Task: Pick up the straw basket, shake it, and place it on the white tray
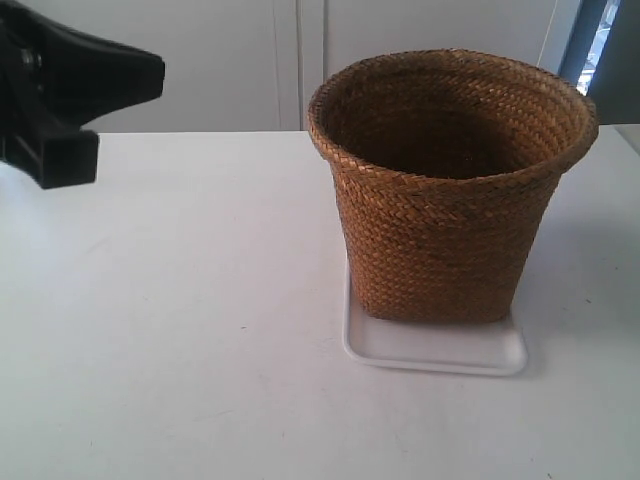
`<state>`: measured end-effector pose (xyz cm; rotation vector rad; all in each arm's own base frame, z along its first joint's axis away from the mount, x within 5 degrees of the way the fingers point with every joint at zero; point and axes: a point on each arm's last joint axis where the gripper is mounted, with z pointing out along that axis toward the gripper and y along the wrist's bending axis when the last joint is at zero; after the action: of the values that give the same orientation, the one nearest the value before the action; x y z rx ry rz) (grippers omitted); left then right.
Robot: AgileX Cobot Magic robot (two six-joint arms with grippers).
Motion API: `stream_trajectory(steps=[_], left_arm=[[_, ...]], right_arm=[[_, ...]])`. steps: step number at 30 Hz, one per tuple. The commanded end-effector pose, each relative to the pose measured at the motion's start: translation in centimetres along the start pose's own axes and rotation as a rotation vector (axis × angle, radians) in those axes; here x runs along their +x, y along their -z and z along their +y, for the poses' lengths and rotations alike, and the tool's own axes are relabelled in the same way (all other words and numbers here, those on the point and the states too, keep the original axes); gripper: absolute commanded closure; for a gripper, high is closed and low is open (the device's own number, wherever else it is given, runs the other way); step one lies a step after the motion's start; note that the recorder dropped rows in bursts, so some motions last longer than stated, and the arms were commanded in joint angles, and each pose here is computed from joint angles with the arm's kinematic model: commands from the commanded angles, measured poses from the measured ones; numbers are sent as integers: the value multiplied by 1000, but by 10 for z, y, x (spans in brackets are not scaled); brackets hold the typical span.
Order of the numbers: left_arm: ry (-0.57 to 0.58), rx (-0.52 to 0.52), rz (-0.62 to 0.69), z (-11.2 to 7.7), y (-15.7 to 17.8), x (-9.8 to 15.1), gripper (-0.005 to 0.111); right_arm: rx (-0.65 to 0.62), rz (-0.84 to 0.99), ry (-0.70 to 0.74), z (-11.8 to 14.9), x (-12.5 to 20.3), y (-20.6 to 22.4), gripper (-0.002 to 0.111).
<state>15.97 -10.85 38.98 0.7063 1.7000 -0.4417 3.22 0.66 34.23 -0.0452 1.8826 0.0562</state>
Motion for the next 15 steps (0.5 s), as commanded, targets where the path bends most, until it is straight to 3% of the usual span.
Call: stream_trajectory(steps=[1,7,15], left_arm=[[15,-11,-18,-3,7,11,107],[44,-63,10,4,12,28,107],[57,-283,-19,24,59,34,107]], right_arm=[[-2,52,-43,0,11,-4,108],[2,6,-44,0,8,-5,108],[2,2,-44,0,8,-5,108]])
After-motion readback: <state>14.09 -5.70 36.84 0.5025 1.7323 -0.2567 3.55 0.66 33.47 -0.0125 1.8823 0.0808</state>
